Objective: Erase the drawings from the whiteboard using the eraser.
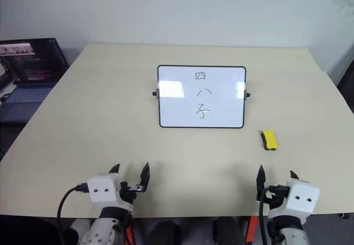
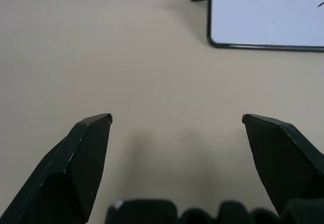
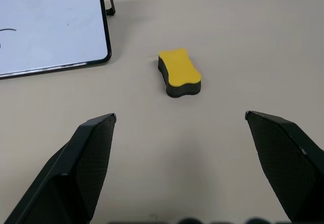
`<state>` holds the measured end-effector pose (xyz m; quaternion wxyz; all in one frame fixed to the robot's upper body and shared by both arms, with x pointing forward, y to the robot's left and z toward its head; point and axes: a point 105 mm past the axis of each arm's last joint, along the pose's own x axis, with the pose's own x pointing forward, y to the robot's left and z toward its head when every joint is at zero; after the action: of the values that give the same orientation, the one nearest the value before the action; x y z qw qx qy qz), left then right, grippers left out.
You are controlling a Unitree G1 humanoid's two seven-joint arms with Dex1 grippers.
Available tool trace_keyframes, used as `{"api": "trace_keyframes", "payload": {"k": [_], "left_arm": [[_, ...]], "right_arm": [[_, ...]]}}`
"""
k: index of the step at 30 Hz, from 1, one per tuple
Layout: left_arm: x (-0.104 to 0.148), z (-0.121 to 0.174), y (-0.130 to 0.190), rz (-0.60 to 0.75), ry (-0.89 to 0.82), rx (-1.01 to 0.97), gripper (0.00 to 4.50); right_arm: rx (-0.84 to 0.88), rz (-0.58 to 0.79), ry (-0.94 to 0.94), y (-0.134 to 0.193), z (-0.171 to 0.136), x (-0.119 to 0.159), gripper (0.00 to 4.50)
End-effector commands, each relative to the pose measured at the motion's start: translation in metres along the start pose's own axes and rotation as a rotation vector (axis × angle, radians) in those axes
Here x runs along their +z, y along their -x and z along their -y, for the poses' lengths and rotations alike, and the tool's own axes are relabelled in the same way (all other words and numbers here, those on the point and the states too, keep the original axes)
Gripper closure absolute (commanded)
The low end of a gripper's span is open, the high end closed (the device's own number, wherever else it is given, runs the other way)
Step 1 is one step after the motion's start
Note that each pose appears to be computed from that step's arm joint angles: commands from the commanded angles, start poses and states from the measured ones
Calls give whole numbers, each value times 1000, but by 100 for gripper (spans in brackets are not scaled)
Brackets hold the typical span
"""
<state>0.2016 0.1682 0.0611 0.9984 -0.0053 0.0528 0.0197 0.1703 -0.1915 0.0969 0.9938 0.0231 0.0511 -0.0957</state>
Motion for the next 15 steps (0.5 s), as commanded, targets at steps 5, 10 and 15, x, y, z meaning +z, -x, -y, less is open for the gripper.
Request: {"api": "trace_keyframes", "payload": {"k": [5,10,15], "left_arm": [[19,0,0,79,-17,-28,0],[21,-8,-2,81,-41,-41,0],[22,-13,-7,96,-51,-60,0]], "right_arm": [[13,45,-1,5,-8,15,3],[6,40,-14,6,-18,11,3],[-22,30,-39,7,-24,3,3]]}}
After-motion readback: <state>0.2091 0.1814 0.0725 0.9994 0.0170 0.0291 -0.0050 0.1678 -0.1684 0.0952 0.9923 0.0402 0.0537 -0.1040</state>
